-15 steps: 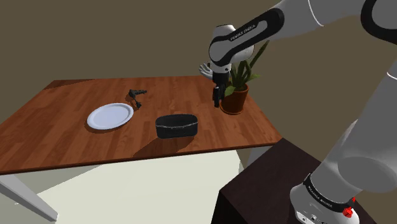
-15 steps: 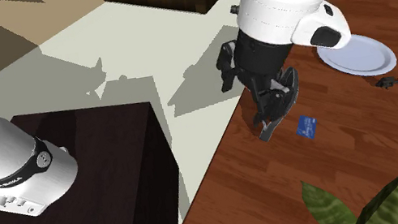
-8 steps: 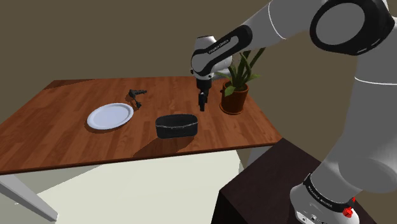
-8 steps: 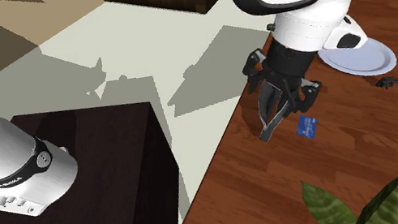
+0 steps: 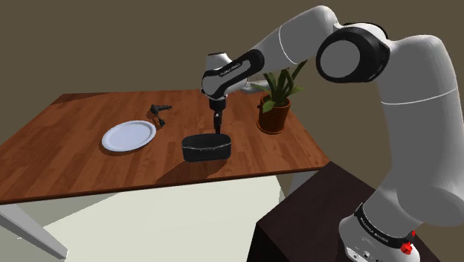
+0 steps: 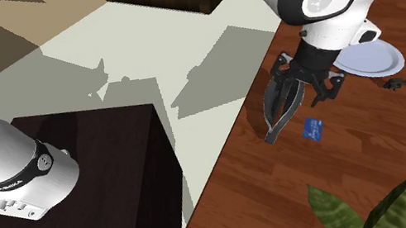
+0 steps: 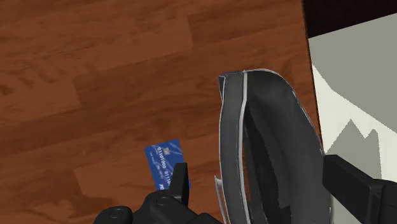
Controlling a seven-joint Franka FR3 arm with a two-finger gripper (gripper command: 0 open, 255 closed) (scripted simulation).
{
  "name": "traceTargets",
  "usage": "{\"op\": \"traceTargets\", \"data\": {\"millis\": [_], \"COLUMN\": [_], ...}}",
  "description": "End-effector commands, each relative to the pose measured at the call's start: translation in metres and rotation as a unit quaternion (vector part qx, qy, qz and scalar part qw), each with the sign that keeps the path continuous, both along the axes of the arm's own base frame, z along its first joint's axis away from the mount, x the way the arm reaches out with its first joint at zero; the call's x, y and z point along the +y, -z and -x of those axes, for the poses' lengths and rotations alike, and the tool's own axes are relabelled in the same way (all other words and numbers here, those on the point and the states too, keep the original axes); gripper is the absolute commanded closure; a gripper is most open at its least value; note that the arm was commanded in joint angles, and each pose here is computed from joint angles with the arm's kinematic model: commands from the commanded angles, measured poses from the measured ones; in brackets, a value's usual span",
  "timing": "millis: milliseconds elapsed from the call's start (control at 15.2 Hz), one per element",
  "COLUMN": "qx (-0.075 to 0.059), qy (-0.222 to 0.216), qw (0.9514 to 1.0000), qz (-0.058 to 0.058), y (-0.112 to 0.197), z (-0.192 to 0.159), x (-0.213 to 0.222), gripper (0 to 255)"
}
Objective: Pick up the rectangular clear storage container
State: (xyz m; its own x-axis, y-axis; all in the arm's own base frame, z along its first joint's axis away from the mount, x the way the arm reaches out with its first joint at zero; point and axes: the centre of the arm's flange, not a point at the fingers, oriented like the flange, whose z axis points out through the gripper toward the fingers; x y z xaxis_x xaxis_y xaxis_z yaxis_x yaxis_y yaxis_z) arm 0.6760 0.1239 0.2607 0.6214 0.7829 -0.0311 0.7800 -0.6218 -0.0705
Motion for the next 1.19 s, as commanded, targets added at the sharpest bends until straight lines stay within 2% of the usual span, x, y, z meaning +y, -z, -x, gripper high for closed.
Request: {"op": "traceTargets", "data": {"millis": [0, 198, 792, 858, 1122], "qx": [-0.006, -0.014, -0.014, -0.014, -0.014], "qy": [-0.025, -0.057, -0.057, -0.057, -0.057], "qw": [0.9997, 0.9982, 0.9982, 0.9982, 0.9982], "qz": [-0.002, -0.004, -0.004, -0.004, -0.003], "y": [0.011, 0.026, 0.066, 0.066, 0.066], "z": [-0.014, -0.033, -0.033, -0.033, -0.033], "x": [0.016, 0.039, 0.039, 0.039, 0.039], "gripper": [0, 0, 0, 255, 255]}}
